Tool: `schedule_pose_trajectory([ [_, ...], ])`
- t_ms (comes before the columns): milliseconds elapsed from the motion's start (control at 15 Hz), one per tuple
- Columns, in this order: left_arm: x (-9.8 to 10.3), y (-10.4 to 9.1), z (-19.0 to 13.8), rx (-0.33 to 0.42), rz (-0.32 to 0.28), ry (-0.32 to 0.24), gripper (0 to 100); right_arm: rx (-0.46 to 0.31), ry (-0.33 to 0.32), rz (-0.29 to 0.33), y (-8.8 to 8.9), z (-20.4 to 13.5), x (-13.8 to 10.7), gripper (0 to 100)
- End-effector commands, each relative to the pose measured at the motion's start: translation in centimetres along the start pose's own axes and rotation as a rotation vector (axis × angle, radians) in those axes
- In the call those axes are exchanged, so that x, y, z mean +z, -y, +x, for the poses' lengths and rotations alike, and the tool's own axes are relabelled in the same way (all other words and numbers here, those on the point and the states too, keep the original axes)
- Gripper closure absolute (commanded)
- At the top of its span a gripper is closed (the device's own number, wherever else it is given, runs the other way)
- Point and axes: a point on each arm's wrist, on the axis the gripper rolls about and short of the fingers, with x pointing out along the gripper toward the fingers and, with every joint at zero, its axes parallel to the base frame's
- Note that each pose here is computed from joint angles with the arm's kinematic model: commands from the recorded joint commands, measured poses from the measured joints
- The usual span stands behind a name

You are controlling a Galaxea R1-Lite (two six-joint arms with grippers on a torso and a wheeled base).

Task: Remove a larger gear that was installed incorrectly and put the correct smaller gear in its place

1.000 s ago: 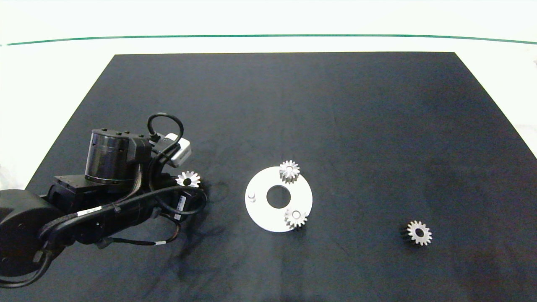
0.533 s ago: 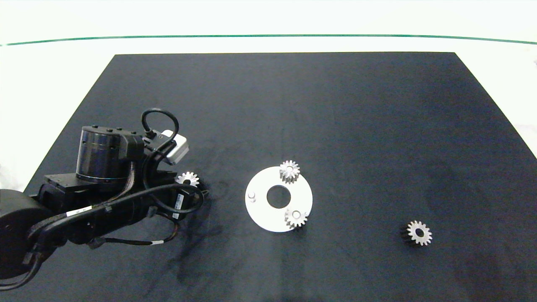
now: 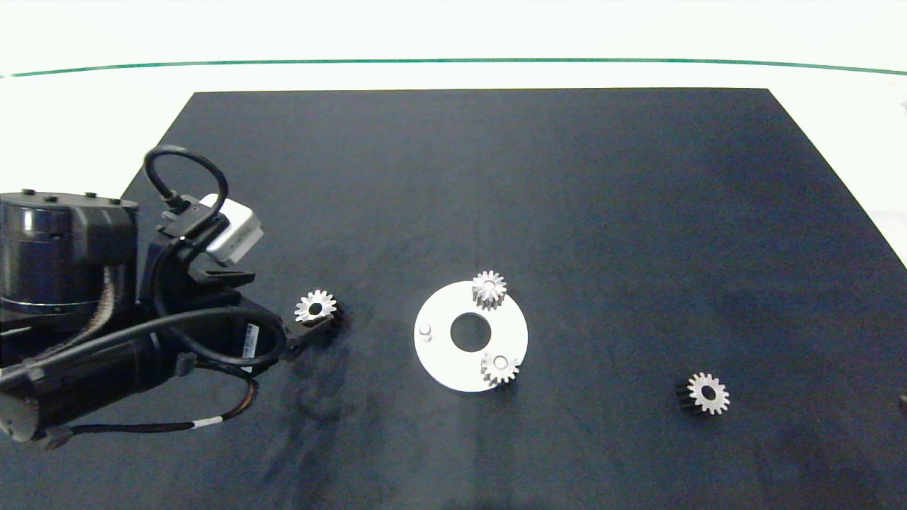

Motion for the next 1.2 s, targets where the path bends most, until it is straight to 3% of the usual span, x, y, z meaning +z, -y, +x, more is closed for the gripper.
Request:
schedule_pose_trajectory([
  [67,0.9,-0.9,-5.6,0.033,-0.018,0.146,0,0.067,-0.066,-0.024,-0.4,1.6,0.0,0],
  [333,0.7,-1.3,-9.3,0.048,-0.018,0.213,0,0.104,-0.149,-0.044,-0.9,4.2,0.0,0],
  [533,0.1,-1.6,-12.2,0.055,-0.020,0.232,0,0.133,-0.211,-0.094,-1.5,6.9,-0.3,0],
  [600,-0.1,-1.6,-13.2,0.057,-0.021,0.241,0,0.142,-0.229,-0.137,-1.7,8.2,-0.2,0],
  [800,-0.7,-1.6,-14.2,0.056,-0.020,0.236,0,0.153,-0.259,-0.244,-2.6,9.8,-0.2,0],
  [1200,-1.1,-1.6,-15.0,0.059,-0.022,0.248,0,0.226,-0.253,-0.357,-5.2,11.9,-0.1,0],
])
